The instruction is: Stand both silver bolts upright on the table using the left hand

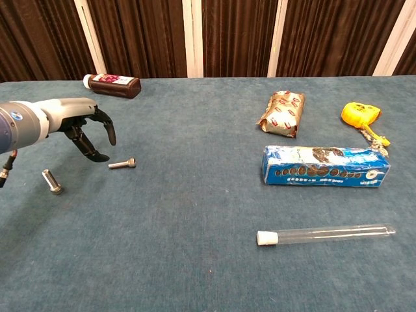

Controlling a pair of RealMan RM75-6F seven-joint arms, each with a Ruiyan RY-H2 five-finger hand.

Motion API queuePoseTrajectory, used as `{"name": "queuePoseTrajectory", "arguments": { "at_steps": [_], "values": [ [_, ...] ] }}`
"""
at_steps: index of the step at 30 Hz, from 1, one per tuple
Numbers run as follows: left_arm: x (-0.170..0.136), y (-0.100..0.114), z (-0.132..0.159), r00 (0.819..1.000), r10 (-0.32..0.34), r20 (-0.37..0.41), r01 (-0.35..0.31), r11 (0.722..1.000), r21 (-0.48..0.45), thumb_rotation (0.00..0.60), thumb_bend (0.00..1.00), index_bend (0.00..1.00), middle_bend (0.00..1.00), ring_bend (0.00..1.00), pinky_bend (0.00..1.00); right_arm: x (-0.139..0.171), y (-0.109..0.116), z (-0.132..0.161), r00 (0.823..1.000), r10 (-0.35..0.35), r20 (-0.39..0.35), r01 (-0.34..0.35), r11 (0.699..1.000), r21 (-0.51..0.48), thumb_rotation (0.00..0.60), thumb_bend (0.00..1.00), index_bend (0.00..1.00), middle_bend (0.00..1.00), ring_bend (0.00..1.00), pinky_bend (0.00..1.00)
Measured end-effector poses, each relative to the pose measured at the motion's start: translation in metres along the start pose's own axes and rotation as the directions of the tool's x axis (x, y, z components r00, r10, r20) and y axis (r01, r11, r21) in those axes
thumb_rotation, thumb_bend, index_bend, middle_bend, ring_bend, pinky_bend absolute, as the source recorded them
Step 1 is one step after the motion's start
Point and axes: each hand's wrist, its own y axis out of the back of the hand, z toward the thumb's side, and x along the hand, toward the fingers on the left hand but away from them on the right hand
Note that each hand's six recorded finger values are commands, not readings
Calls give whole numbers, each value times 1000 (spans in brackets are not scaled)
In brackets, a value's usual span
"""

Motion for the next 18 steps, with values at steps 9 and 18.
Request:
{"name": "queuePoseTrajectory", "arguments": {
  "at_steps": [9, 18],
  "values": [
    [5, -12, 3, 1000, -11, -18, 11, 1000, 22, 600, 396, 447, 76, 0, 0, 0, 2, -1, 1000, -4, 2, 4, 1000, -5, 600, 113, 147, 91, 54, 0],
    [9, -16, 0, 999, 2, -32, -1, 999, 49, 600, 413, 477, 85, 0, 0, 0, 1, -2, 1000, -1, 2, 1, 1000, -5, 600, 113, 147, 91, 54, 0]
  ]
}}
